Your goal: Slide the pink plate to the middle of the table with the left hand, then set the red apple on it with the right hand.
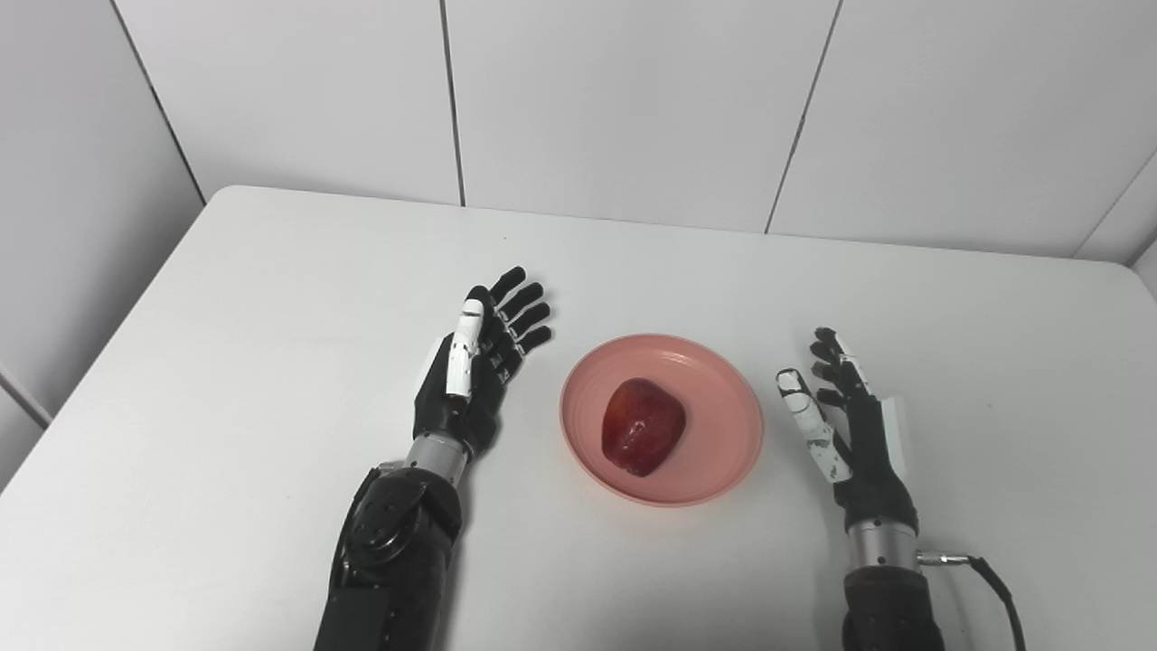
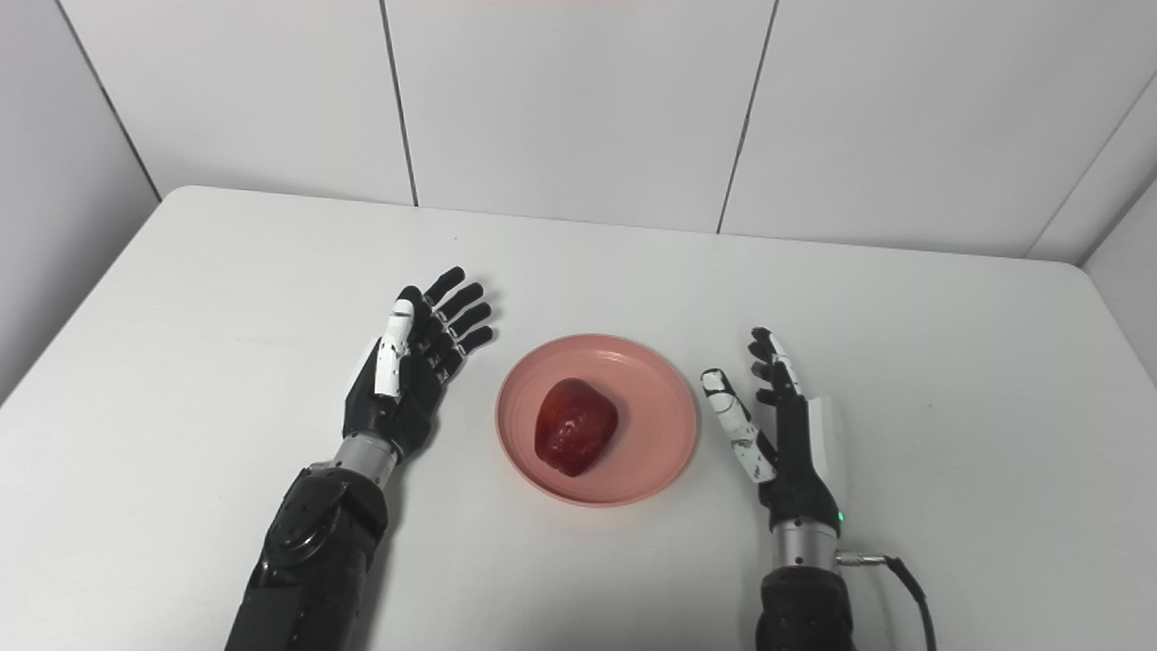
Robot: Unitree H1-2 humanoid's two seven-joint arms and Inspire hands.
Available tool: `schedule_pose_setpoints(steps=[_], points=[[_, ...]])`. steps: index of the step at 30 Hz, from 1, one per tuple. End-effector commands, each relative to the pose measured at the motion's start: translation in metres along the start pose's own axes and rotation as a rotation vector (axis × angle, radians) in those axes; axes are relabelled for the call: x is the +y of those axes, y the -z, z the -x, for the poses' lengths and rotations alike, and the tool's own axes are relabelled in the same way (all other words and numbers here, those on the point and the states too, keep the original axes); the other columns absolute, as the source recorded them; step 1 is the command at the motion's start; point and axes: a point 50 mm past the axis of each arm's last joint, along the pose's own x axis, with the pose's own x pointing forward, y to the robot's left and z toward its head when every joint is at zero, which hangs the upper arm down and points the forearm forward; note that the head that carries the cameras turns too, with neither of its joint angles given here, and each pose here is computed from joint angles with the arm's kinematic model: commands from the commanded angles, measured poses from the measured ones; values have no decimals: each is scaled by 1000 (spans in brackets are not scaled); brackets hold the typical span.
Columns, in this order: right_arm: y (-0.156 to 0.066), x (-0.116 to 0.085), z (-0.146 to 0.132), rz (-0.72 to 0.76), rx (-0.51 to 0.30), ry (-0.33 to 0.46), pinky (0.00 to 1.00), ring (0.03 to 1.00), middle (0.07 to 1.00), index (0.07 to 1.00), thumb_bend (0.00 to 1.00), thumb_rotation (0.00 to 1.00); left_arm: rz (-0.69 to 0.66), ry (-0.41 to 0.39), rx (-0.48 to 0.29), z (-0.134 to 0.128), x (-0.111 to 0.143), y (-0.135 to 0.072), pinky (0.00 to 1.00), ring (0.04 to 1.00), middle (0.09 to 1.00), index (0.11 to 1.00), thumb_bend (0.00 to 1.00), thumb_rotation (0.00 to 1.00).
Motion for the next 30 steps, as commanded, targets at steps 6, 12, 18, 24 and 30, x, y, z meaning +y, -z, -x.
schedule_pose_setpoints(steps=[6,12,18,24,30], points=[[-6,4,-4,-93,-21,-7,814,875,882,895,339,1000,-13,-38,82,10,11,14,846,862,866,852,422,1000],[-2,8,-6,-140,-26,-30,808,879,891,901,271,1000,-21,-38,81,11,11,14,850,863,870,859,418,1000],[-1,11,-6,-150,-33,-33,804,877,892,900,234,1000,-38,-35,75,12,10,13,853,864,873,861,419,1000],[-1,12,-5,-157,-37,-37,804,873,894,903,238,1000,-43,-29,74,13,9,11,862,870,878,865,416,1000],[-3,12,-5,-156,-42,-36,798,868,892,901,245,1000,-52,-23,74,15,7,8,868,875,885,872,404,1000]])
